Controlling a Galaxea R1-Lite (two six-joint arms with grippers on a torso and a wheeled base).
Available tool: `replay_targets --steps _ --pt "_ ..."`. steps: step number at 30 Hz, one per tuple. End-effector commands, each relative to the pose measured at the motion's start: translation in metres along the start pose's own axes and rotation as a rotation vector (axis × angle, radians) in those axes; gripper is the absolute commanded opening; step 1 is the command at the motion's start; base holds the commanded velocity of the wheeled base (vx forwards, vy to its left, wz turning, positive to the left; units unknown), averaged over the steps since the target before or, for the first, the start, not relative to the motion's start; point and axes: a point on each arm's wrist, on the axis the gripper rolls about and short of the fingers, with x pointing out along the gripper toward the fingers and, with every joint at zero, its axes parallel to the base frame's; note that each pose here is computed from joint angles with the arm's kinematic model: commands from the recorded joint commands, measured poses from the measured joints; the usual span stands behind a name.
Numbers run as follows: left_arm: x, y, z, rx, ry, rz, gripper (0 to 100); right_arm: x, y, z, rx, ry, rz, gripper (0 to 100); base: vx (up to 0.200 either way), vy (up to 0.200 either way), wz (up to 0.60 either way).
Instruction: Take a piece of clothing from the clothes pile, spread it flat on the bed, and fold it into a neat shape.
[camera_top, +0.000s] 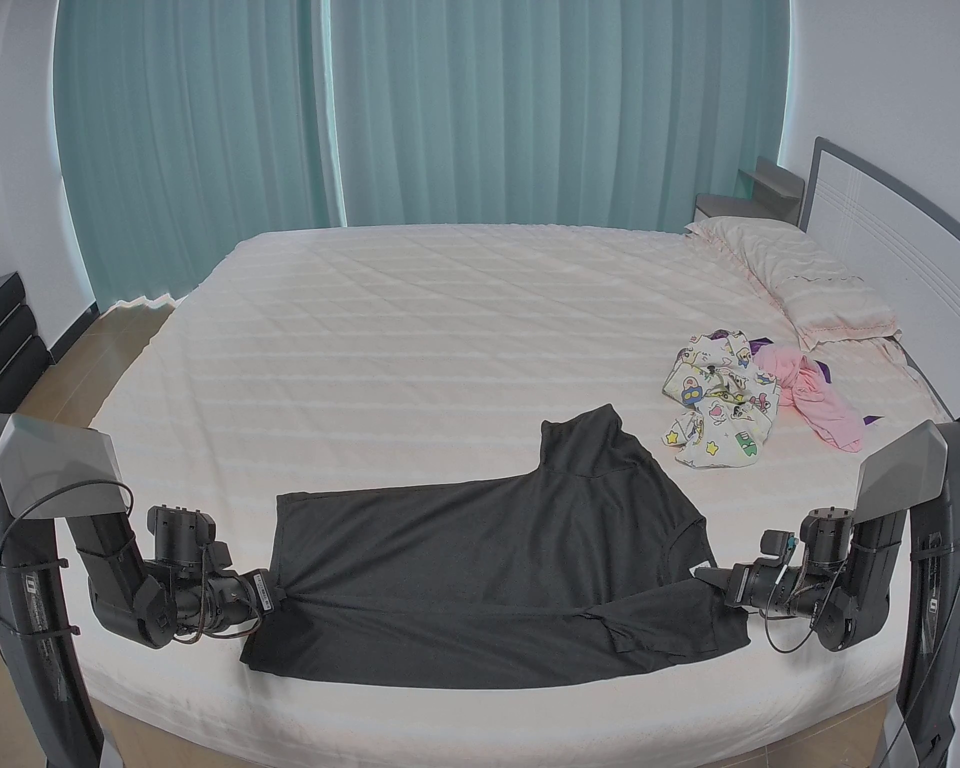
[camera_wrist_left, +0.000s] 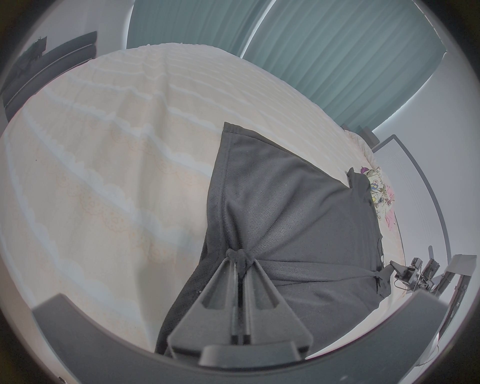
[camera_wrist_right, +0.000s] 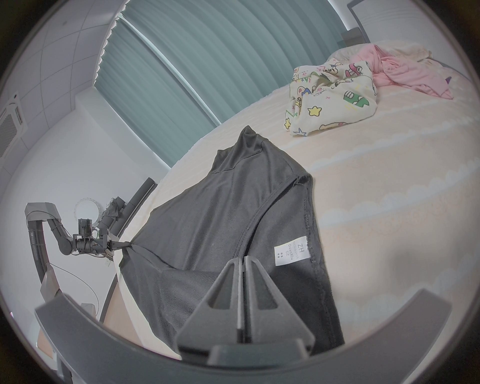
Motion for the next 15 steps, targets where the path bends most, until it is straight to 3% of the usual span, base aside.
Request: replay_targets --steps 1,15 --pt "0.000 0.001 0.000 -0.002 0.001 0.004 0 -0.002 -0.001 -0.001 0.010 0.003 -0.005 0 0.000 0.000 0.00" --pt "-0.001 0.006 0.002 -0.014 -0.014 0.043 0 0.009 -0.008 0.010 -0.015 -0.050 0.000 0 0.000 0.000 0.00"
